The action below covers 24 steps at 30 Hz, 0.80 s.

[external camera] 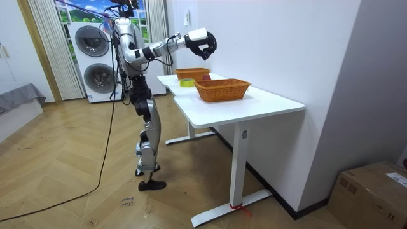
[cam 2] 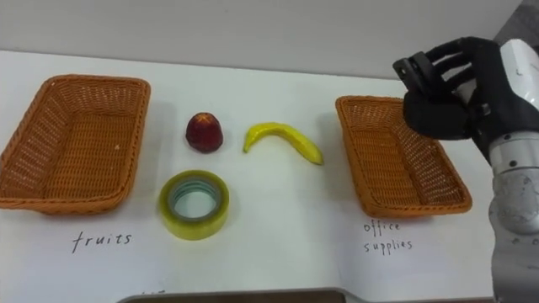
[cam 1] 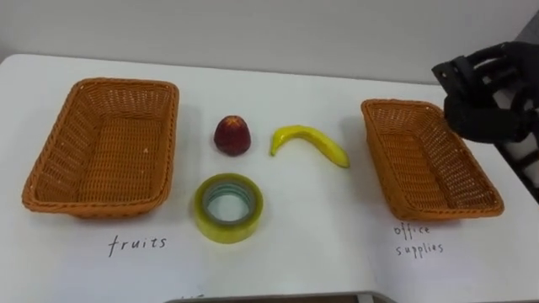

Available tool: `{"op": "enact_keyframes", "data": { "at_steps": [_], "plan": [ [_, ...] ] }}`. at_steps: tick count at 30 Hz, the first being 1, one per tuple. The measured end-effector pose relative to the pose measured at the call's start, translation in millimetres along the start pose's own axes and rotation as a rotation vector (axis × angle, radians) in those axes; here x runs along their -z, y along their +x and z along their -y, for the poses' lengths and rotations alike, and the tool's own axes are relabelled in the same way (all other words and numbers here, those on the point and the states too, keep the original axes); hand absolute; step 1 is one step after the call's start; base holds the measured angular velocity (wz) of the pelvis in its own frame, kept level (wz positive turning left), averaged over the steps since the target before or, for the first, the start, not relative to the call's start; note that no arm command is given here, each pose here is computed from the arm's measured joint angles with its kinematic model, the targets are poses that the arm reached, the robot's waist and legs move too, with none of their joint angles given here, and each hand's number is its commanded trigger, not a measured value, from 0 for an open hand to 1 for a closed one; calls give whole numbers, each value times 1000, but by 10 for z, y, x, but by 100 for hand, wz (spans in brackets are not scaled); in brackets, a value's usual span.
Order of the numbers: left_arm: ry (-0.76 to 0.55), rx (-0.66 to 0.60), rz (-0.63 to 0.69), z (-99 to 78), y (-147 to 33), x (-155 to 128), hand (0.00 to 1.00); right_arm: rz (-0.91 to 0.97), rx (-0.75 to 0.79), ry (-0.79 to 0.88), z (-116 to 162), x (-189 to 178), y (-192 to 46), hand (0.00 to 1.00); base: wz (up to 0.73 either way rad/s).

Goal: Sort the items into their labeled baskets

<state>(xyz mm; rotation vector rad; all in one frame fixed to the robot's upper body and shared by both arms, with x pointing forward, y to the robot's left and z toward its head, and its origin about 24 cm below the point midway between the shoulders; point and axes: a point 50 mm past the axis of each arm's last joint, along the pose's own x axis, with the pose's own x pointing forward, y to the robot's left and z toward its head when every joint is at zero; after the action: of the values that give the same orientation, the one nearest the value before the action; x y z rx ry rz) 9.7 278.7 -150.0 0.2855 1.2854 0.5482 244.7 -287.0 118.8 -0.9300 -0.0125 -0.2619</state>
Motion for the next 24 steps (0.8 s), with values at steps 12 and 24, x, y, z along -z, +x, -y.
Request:
{"op": "enact_keyframes", "data": {
  "at_steps": [12,24],
  "plan": [
    [-2,1,9,10,6,-38,0,-130,-81,13,-171,319,-103,100,0],
    [-3,-2,4,29,1,-31,0,-167,-118,0,-250,401,-127,100,-1]
  ]
}}
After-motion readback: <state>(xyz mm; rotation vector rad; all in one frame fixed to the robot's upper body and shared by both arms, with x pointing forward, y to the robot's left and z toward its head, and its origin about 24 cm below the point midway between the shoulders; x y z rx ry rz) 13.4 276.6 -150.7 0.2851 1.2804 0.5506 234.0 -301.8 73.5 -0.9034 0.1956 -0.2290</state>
